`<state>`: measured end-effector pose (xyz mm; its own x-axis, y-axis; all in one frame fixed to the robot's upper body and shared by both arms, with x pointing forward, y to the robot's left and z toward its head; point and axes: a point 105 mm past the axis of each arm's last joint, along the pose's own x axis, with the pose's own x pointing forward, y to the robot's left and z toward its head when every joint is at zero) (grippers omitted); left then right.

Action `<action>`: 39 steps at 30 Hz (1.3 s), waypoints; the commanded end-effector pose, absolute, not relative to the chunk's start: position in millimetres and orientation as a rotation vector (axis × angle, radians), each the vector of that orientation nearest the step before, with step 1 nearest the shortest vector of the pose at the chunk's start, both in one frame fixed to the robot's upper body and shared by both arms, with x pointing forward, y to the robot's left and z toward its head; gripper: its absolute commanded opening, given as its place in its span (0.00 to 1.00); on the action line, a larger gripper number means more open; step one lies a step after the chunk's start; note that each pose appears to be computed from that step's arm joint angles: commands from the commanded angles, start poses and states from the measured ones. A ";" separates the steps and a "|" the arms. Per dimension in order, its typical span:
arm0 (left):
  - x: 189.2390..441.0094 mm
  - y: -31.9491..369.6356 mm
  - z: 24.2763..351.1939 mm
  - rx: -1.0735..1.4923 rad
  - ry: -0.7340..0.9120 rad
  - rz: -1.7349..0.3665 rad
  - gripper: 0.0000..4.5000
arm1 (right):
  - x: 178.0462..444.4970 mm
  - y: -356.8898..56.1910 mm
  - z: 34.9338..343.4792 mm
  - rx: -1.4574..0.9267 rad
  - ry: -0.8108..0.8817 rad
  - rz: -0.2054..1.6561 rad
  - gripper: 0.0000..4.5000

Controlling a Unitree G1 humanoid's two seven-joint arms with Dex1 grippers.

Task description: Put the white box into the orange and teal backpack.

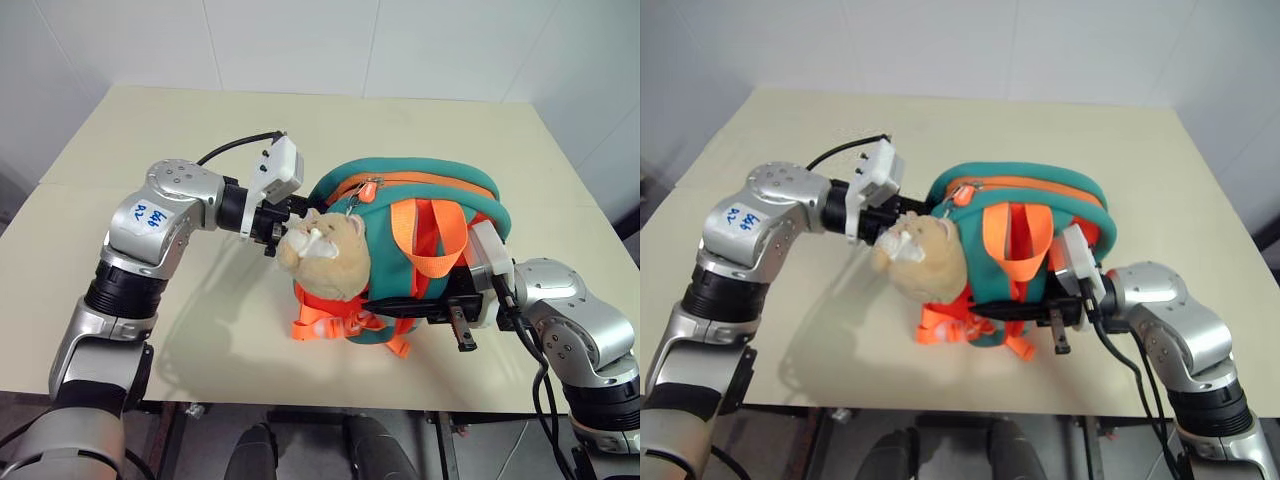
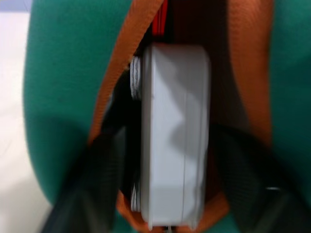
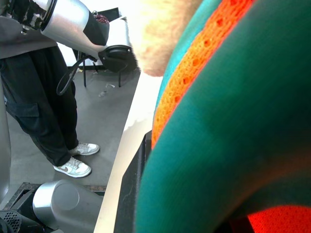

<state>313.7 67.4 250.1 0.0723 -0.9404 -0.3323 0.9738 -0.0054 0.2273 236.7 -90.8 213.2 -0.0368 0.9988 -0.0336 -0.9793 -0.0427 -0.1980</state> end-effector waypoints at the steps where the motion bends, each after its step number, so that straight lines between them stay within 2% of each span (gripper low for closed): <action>1: 303.9 66.0 272.3 0.485 0.021 -1.529 0.91 | 233.3 -88.5 219.2 -0.206 -0.180 1.613 0.00; 2: 303.7 67.0 275.0 0.485 0.014 -1.524 0.97 | 233.6 -88.5 219.2 -0.206 -0.180 1.612 0.00; 3: 303.5 68.3 277.9 0.486 0.006 -1.516 0.99 | 233.5 -88.5 219.2 -0.207 -0.179 1.613 0.00; 9: 284.3 93.8 292.1 0.496 0.007 -1.519 0.99 | 233.1 -89.2 219.4 -0.205 -0.182 1.610 0.00; 14: 268.0 131.1 305.9 0.414 0.004 -1.445 0.99 | 232.3 -90.4 220.7 -0.181 -0.212 1.596 0.00; 20: 266.3 158.2 308.9 0.340 -0.061 -1.272 0.99 | 231.5 -90.7 221.3 -0.146 -0.234 1.588 0.00; 22: 259.8 158.2 328.3 0.242 -0.221 -1.246 0.99 | 231.9 -90.6 221.6 -0.140 -0.237 1.583 0.00; 26: 246.2 158.0 332.5 0.088 -0.349 -1.241 0.99 | 232.3 -91.7 220.8 -0.132 -0.237 1.581 0.00; 29: 241.6 153.2 323.4 0.020 -0.345 -1.238 0.99 | 233.7 -93.2 220.8 -0.121 -0.242 1.573 0.00; 33: 221.8 138.5 309.0 -0.101 -0.394 -1.356 0.99 | 233.6 -97.8 229.2 -0.028 -0.332 1.568 0.00; 39: 216.1 121.7 296.5 -0.159 -0.352 -1.401 0.99 | 231.0 -101.9 235.6 0.054 -0.412 1.562 0.00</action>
<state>224.2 125.9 290.7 0.1664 -0.9354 0.3120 0.9790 0.1945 0.0608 235.7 -96.6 224.4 -0.0264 0.9711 0.2372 -0.9840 0.0166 -0.1774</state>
